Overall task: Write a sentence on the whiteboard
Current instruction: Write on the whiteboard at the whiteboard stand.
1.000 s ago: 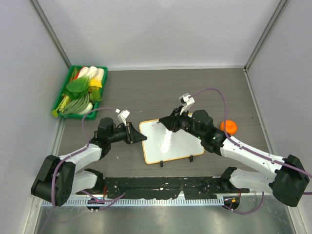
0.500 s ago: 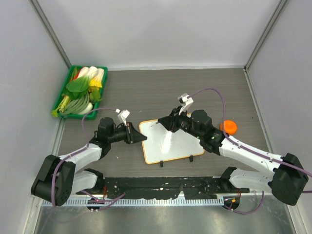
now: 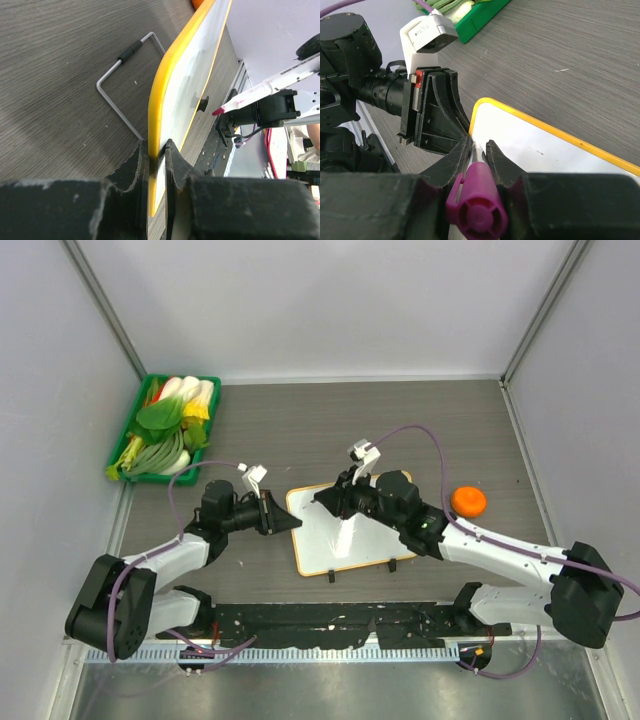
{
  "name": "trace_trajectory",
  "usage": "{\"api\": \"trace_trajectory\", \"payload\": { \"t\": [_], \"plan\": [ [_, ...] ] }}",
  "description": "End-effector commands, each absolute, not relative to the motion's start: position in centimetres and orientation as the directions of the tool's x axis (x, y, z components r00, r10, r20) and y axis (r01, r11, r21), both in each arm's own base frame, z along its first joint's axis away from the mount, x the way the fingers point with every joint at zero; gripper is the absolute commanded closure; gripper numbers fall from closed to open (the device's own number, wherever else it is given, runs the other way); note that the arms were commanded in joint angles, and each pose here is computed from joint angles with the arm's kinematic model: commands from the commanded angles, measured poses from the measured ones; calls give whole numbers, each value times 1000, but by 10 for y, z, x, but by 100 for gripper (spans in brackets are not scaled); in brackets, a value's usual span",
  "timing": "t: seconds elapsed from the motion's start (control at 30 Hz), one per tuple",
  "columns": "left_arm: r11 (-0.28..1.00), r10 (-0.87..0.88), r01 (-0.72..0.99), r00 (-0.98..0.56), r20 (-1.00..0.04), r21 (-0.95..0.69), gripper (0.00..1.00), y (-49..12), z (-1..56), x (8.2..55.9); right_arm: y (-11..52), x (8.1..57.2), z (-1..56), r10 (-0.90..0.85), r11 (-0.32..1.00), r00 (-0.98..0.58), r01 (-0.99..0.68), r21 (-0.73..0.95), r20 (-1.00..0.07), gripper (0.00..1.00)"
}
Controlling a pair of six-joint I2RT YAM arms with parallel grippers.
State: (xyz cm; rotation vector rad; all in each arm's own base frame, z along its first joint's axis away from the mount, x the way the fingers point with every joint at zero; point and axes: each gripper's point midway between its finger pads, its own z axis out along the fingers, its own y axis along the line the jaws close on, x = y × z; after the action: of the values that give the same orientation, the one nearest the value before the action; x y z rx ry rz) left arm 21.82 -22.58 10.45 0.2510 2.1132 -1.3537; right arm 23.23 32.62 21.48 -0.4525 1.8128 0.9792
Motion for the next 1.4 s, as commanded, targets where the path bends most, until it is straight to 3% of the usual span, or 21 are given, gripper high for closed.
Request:
{"api": "trace_trajectory", "payload": {
  "t": [0.0, 1.37],
  "plan": [
    [552, -152, 430, -790, -594, -714, 100, -216, 82, 228, 334, 243, 248, 177, 612, -346, -695, 378, -922, 99],
    [549, -151, 436, -788, -597, -713, 100, -217, 83, 227, 321, 251, 257, 230, 670, -311, -636, 382, -922, 99]
  ]
}}
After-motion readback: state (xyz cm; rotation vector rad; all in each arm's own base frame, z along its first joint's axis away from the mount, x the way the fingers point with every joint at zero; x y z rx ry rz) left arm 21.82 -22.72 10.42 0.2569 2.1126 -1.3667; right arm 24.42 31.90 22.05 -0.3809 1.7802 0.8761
